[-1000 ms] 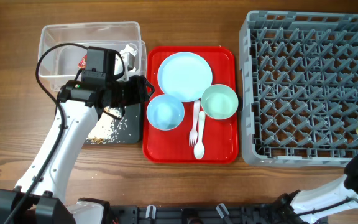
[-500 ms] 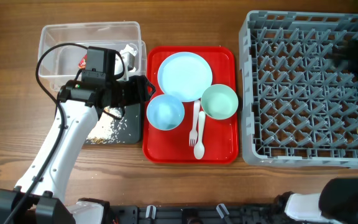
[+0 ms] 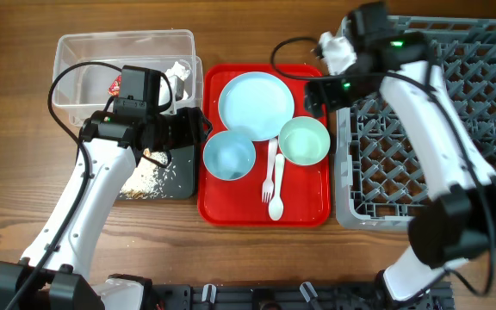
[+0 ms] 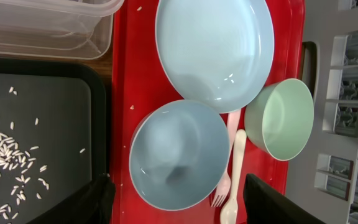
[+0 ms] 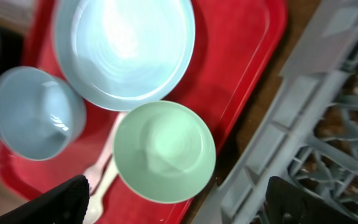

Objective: Sort waste into correct bins and load items into the dishwasher rack
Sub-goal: 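Grasp the green bowl on the red tray with the right gripper, then place the green bowl in the dishwasher rack with the right gripper, then grasp the blue bowl on the red tray with the right gripper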

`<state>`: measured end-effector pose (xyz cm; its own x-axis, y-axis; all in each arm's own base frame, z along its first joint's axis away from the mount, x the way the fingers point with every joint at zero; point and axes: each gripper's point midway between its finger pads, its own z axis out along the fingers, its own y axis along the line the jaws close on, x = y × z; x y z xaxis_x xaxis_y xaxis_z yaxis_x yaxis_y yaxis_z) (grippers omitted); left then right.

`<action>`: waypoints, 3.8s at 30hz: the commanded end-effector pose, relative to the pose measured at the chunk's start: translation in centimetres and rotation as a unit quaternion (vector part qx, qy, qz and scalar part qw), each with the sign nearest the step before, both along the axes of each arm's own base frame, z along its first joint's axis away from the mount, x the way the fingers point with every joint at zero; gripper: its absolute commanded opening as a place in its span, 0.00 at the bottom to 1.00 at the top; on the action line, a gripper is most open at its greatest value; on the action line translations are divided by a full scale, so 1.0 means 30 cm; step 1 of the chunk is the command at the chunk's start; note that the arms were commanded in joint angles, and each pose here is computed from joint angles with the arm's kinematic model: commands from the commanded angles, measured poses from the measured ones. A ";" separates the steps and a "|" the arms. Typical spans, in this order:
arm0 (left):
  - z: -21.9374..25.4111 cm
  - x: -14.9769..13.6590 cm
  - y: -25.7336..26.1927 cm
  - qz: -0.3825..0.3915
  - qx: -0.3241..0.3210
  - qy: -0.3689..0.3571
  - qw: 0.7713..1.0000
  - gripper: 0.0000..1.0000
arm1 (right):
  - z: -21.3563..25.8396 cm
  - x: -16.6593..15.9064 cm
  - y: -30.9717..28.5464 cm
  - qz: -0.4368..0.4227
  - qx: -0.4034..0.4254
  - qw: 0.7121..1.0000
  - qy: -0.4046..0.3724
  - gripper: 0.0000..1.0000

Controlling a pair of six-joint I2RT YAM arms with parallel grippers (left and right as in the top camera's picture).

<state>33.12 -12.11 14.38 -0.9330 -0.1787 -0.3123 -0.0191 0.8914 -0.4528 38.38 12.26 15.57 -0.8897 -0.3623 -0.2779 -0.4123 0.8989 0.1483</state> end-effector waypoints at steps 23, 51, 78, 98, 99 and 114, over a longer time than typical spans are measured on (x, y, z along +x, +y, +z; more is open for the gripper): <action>0.018 0.003 0.013 -0.001 0.007 -0.013 1.000 0.68 | -0.444 -0.108 -0.024 -0.024 -0.089 0.977 0.191 0.50; 0.017 0.002 0.013 -0.001 0.007 -0.012 1.000 0.68 | 0.314 0.149 -0.420 -0.219 -0.110 0.950 -0.196 0.04; 0.019 0.005 0.013 -0.001 0.007 -0.014 1.000 0.69 | 0.304 0.119 -1.517 -0.514 -0.561 0.614 -0.210 0.04; 0.018 0.004 0.013 0.001 0.006 -0.012 1.000 0.69 | -0.037 0.217 -1.346 -0.447 -0.442 0.764 -0.148 0.57; 0.018 0.004 0.013 0.001 0.006 -0.012 1.000 0.69 | -0.010 0.226 -1.329 -0.445 -0.427 0.771 -0.158 0.58; -0.037 -0.024 0.142 0.110 0.085 0.035 0.990 0.77 | 0.273 0.183 -0.474 -0.233 0.062 0.957 -0.160 0.76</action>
